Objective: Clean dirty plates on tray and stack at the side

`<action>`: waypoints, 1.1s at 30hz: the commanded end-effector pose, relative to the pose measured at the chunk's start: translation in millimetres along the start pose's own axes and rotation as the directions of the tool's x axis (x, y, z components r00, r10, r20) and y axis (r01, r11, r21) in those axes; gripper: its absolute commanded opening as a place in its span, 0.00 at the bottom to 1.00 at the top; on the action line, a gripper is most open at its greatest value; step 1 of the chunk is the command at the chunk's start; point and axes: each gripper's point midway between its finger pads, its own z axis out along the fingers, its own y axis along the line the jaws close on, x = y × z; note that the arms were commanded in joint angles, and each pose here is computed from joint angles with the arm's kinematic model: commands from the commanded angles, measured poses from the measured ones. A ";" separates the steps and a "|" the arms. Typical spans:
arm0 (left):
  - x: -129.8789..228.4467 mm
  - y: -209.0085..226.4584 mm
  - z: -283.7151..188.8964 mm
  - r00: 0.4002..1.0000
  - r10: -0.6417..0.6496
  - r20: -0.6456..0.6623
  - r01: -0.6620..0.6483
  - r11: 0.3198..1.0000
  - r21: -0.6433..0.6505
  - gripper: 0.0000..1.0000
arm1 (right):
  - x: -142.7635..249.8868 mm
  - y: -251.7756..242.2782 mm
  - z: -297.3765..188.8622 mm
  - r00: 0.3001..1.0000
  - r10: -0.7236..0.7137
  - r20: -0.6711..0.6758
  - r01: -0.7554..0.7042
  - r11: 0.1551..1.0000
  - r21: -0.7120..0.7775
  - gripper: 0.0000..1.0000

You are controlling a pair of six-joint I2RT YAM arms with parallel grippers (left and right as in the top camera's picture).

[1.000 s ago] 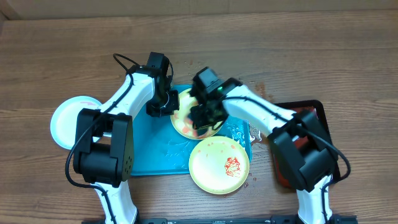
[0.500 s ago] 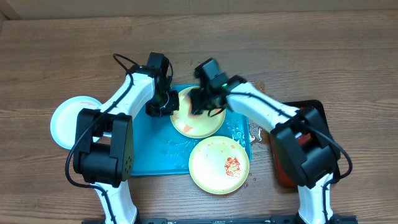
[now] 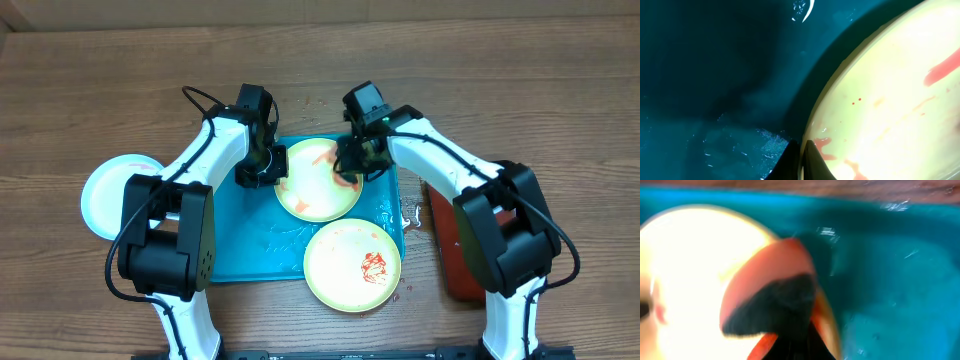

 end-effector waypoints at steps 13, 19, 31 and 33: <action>0.9 13.5 4.3 1.000 -0.015 -0.009 0.014 0.999 -0.050 0.04 | 41.1 -41.2 -203.6 0.987 0.137 0.083 -0.158 0.916 0.369 0.04; -6.1 8.5 -20.3 0.998 -0.003 0.059 0.006 0.999 -0.039 0.04 | 57.0 -65.7 -212.6 0.969 0.244 0.043 -0.240 0.880 0.411 0.04; 2.1 15.9 -111.2 0.970 0.010 0.242 0.016 0.994 -0.108 0.04 | 72.2 -102.9 -180.9 0.922 0.387 0.032 -0.358 0.814 0.457 0.04; 7.2 19.5 -124.0 0.965 0.013 0.261 0.021 0.992 -0.127 0.04 | 80.7 -115.6 -171.6 0.906 0.422 0.017 -0.378 0.793 0.477 0.04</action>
